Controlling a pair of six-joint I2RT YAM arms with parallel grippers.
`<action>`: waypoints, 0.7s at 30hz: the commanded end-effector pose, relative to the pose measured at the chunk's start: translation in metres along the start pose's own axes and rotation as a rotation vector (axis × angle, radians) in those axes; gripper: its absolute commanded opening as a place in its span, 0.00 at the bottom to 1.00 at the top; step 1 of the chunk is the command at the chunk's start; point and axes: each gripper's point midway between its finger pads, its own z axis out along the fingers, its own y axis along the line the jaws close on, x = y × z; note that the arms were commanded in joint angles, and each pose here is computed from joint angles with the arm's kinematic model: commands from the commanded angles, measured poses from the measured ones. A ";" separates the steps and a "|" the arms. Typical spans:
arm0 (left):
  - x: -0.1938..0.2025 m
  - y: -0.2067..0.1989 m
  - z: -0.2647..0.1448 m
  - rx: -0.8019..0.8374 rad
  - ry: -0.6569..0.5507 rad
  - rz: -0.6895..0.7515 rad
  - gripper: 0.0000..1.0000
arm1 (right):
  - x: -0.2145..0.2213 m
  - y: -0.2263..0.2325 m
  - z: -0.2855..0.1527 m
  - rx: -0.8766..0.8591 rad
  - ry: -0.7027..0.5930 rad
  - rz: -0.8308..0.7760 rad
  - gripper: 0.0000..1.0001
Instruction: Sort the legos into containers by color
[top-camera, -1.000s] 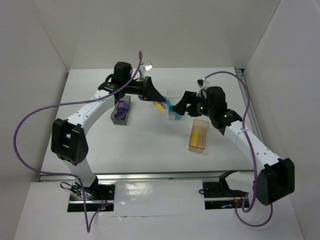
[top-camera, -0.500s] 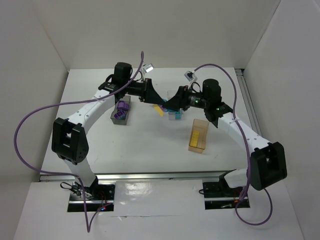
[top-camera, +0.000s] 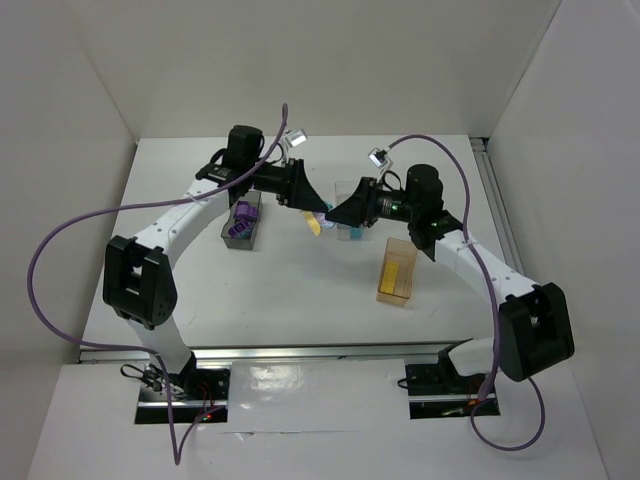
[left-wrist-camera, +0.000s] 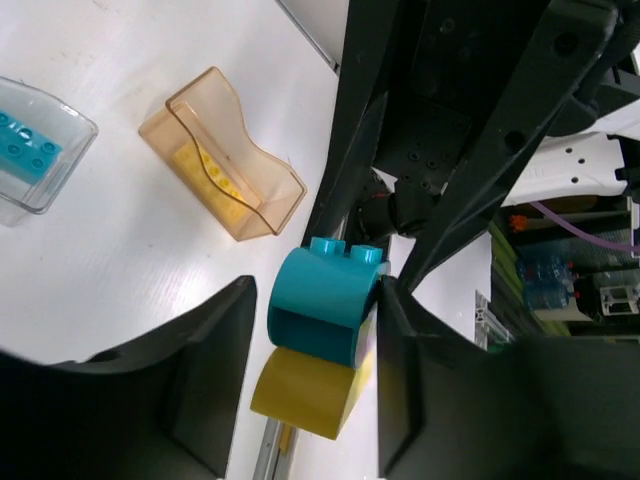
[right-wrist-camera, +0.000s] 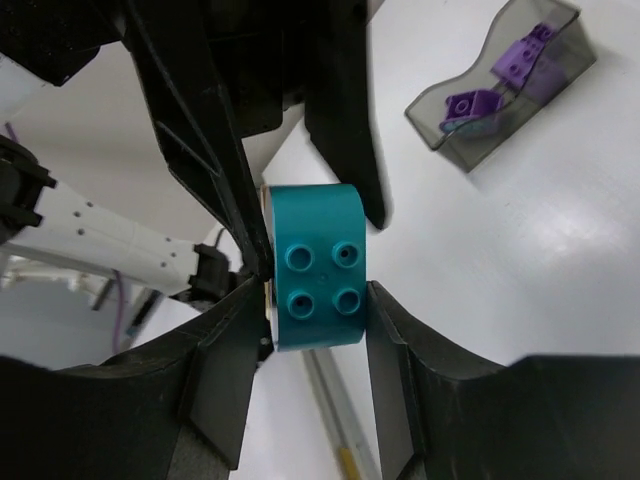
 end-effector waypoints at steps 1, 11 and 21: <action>-0.021 -0.032 -0.014 0.025 -0.050 0.162 0.62 | -0.008 0.013 -0.005 -0.003 -0.040 -0.006 0.09; -0.020 -0.023 -0.020 0.018 -0.057 0.139 0.80 | -0.010 0.004 -0.007 0.036 -0.053 0.000 0.07; -0.008 -0.004 -0.030 0.010 -0.052 0.082 0.89 | -0.011 0.005 -0.007 0.031 -0.057 -0.007 0.07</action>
